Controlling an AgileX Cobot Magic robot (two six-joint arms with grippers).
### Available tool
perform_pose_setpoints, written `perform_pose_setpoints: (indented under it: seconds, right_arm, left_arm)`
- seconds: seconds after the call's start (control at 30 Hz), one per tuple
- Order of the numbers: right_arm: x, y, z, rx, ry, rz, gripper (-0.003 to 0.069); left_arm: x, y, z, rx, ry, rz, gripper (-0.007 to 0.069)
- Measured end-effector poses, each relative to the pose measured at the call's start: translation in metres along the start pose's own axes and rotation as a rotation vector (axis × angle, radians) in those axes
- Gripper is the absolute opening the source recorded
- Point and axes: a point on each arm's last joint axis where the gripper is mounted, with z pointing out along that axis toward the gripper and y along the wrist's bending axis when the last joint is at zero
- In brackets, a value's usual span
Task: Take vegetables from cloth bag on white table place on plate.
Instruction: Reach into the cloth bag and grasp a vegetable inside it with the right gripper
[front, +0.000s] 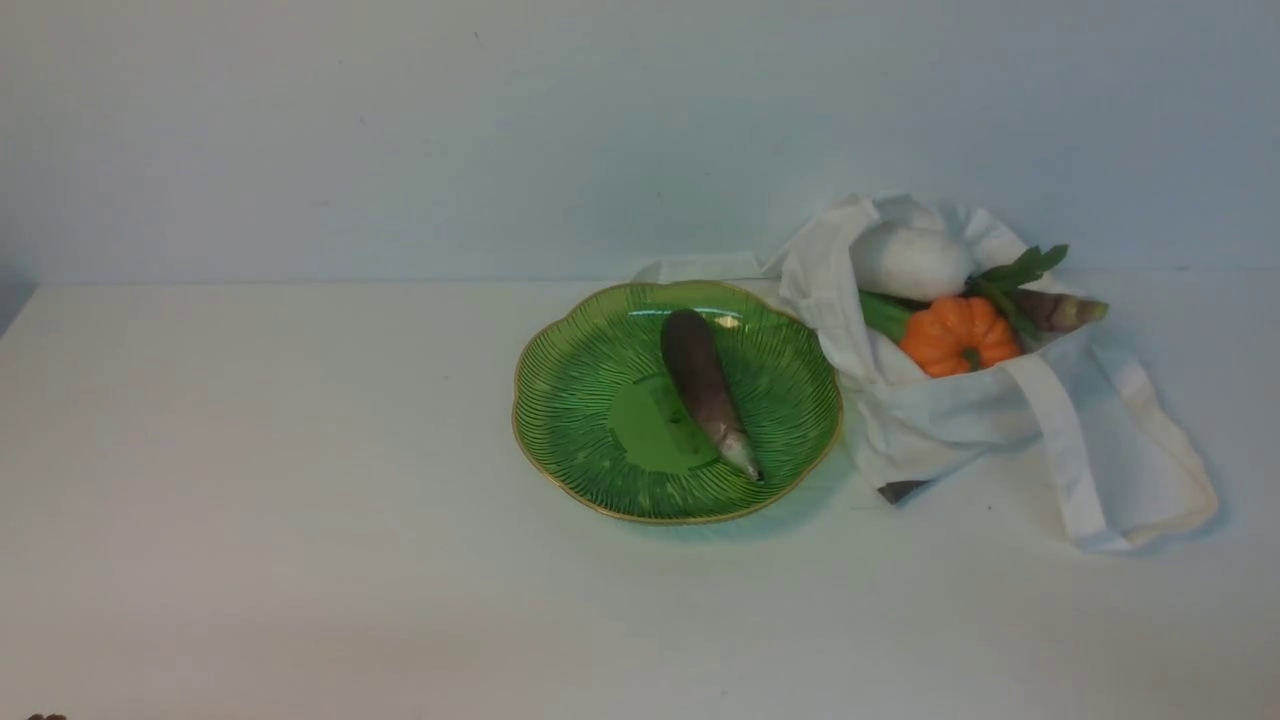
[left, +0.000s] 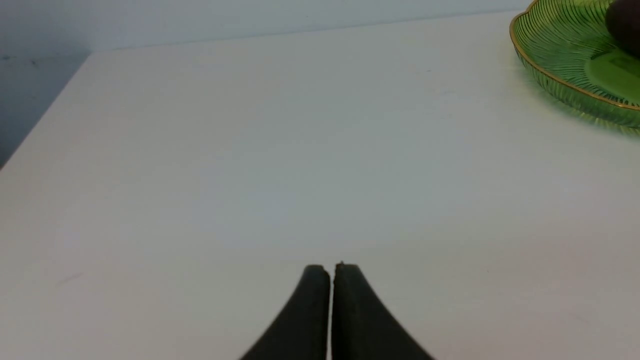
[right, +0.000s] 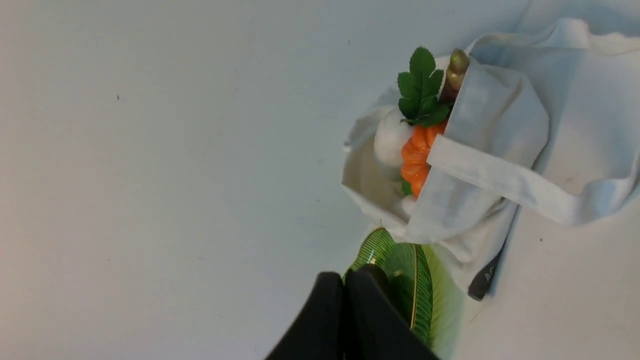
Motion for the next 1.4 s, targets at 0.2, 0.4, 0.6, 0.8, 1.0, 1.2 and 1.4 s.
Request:
perform_pose_setpoints:
  seconds: [0.2, 0.4, 0.6, 0.8, 1.0, 1.2, 1.4]
  right_arm:
    - [-0.029, 0.073, -0.020, -0.178, -0.067, -0.394, -0.0015]
    - [-0.049, 0.128, -0.013, -0.155, 0.056, -0.648, -0.0015]
    - [-0.059, 0.135, 0.033, 0.100, 0.364, -0.859, -0.0015]
    - [-0.070, 0.129, 0.116, 0.285, 0.615, -0.823, -0.0015]
    - [-0.067, 0.106, 0.190, 0.333, 0.725, -0.857, 0.0015]
    - [-0.067, 0.092, 0.273, 0.308, 0.787, -0.871, 0.0154]
    - [-0.052, 0.056, 0.340, 0.309, 0.923, -0.891, 0.0391]
  left_arm:
    - [0.000, 0.000, 0.000, 0.000, 0.000, 0.000, -0.0005]
    - [0.000, 0.000, 0.000, 0.000, 0.000, 0.000, -0.0005]
    - [0.000, 0.000, 0.000, 0.000, 0.000, 0.000, -0.0005]
    - [0.000, 0.000, 0.000, 0.000, 0.000, 0.000, -0.0005]
    - [0.000, 0.000, 0.000, 0.000, 0.000, 0.000, -0.0005]
    - [0.000, 0.000, 0.000, 0.000, 0.000, 0.000, -0.0005]
    - [0.000, 0.000, 0.000, 0.000, 0.000, 0.000, -0.0005]
